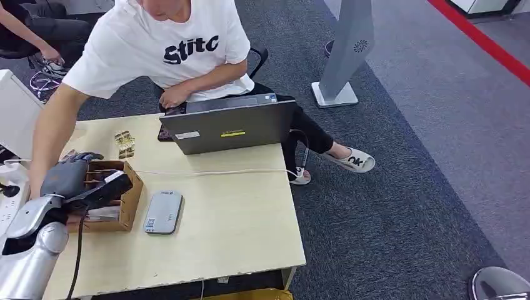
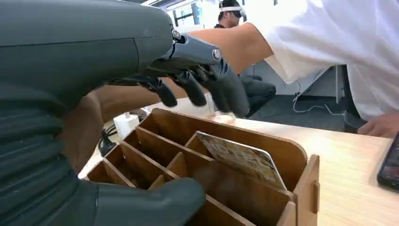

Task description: Pass the card to the sensor for recognition and then transmit it.

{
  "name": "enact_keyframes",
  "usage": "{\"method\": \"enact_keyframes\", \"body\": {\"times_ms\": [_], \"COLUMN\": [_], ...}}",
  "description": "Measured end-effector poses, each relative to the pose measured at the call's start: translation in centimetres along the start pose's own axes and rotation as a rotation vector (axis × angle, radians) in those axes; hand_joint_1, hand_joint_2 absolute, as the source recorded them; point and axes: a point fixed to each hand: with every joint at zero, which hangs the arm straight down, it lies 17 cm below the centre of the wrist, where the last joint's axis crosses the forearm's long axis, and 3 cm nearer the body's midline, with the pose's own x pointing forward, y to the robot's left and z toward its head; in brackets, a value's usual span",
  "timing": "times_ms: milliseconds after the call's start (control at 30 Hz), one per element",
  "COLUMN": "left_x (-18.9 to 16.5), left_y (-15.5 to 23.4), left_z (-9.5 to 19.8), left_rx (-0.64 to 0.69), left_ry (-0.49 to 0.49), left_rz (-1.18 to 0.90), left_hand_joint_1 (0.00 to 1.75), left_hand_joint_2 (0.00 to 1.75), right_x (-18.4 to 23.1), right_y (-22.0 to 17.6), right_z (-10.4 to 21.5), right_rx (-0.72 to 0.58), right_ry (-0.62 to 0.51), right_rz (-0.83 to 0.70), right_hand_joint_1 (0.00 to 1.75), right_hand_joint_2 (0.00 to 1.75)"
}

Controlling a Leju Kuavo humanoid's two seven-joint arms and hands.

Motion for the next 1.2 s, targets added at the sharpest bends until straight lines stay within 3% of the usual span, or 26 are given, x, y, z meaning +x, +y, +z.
{"method": "enact_keyframes", "body": {"times_ms": [133,700,767,800,833,900,1200], "left_x": [0.10,0.07,0.06,0.04,0.02,0.01,0.13], "left_y": [-0.05,-0.59,-0.52,-0.50,-0.51,-0.42,-0.04], "left_z": [-0.01,0.02,0.01,0.01,0.01,-0.01,-0.08], "left_rx": [0.000,-0.010,-0.007,-0.005,-0.004,0.001,0.025], "left_ry": [-0.001,-0.006,-0.006,-0.006,-0.005,-0.005,-0.008], "left_rz": [0.002,-0.006,-0.007,-0.008,-0.008,-0.011,-0.029], "left_hand_joint_1": [0.82,0.80,0.93,1.10,1.50,1.71,1.75], "left_hand_joint_2": [1.75,1.75,1.75,1.75,1.75,1.75,1.75], "right_x": [0.00,0.08,0.09,0.10,0.10,0.12,0.07], "right_y": [0.00,-0.09,-0.12,-0.12,-0.13,-0.15,-0.29], "right_z": [0.00,-0.01,-0.02,-0.02,-0.02,-0.02,-0.04], "right_rx": [0.000,-0.005,-0.007,-0.007,-0.007,-0.008,-0.016], "right_ry": [0.000,-0.006,-0.007,-0.007,-0.007,-0.009,-0.008], "right_rz": [0.000,0.011,0.013,0.013,0.013,0.015,0.033], "right_hand_joint_1": [0.00,0.00,0.00,0.00,0.00,0.00,0.00], "right_hand_joint_2": [1.75,1.75,1.75,1.75,1.75,1.75,1.75]}}
